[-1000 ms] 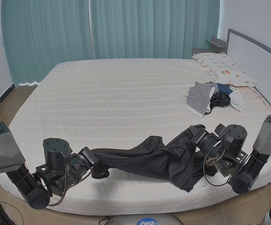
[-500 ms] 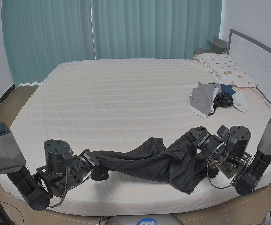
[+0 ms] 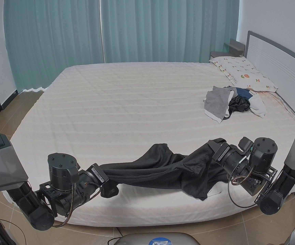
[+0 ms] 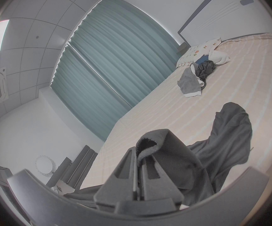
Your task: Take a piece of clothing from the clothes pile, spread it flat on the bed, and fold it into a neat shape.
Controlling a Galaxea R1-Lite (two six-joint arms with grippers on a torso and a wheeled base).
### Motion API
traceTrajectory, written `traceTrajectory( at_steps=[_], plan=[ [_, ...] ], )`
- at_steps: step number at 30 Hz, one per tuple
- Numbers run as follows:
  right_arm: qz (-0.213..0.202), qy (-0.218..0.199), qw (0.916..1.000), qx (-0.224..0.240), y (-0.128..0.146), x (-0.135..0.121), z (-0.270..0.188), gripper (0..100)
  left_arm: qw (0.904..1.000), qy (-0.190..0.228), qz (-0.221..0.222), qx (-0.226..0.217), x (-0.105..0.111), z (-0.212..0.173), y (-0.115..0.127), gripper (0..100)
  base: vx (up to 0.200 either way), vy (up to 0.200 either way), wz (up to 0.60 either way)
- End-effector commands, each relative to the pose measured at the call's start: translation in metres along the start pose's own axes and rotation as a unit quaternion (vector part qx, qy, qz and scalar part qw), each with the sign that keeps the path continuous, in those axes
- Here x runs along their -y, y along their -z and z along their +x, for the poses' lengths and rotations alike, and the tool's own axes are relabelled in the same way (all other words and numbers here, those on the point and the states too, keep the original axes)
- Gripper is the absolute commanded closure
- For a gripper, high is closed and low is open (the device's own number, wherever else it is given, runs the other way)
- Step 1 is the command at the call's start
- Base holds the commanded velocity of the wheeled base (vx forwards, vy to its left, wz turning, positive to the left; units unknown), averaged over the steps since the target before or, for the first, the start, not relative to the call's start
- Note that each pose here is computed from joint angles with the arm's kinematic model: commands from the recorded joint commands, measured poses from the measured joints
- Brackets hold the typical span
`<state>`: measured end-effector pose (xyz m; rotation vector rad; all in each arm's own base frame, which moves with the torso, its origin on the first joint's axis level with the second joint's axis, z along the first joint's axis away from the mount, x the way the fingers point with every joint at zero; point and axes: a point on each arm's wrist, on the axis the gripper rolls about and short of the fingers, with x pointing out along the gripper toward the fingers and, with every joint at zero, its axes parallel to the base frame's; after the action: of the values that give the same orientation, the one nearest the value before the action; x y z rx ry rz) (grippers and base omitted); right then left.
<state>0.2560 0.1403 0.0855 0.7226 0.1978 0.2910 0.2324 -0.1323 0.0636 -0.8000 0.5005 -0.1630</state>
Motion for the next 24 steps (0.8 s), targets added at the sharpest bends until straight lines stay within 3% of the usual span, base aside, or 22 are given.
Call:
traceTrajectory(
  at_steps=[1, 6, 10, 16, 20, 24],
  plan=[
    [0.002, -0.015, 0.9998, 0.012, -0.007, -0.008, -0.006, 100, 0.9999, 0.010, 0.003, -0.003, 0.005, -0.005, 0.002, 100, -0.200, 0.000, 0.00],
    [0.002, -0.044, 0.9984, 0.035, -0.024, -0.023, -0.023, 100, 0.9998, 0.014, 0.008, 0.015, 0.009, -0.012, -0.001, 100, -0.200, 0.000, 0.00],
    [-0.009, -0.065, 0.9965, 0.052, -0.034, -0.033, -0.035, 100, 0.9989, 0.025, 0.023, 0.032, 0.015, -0.019, -0.007, 100, 0.000, 0.000, 0.00],
    [-0.034, -0.134, 0.9837, 0.115, -0.076, -0.063, -0.072, 100, 0.9890, 0.108, 0.032, 0.096, 0.048, -0.053, -0.040, 100, 0.000, 0.000, 0.00],
    [-0.042, -0.168, 0.9754, 0.137, -0.112, -0.088, -0.089, 100, 0.9836, 0.110, 0.062, 0.129, 0.066, -0.054, -0.062, 100, 0.000, 0.000, 0.00],
    [-0.047, -0.165, 0.9756, 0.137, -0.148, -0.112, -0.099, 100, 0.9811, 0.117, 0.065, 0.140, 0.092, -0.063, -0.087, 100, 0.000, 0.000, 0.00]
  ],
)
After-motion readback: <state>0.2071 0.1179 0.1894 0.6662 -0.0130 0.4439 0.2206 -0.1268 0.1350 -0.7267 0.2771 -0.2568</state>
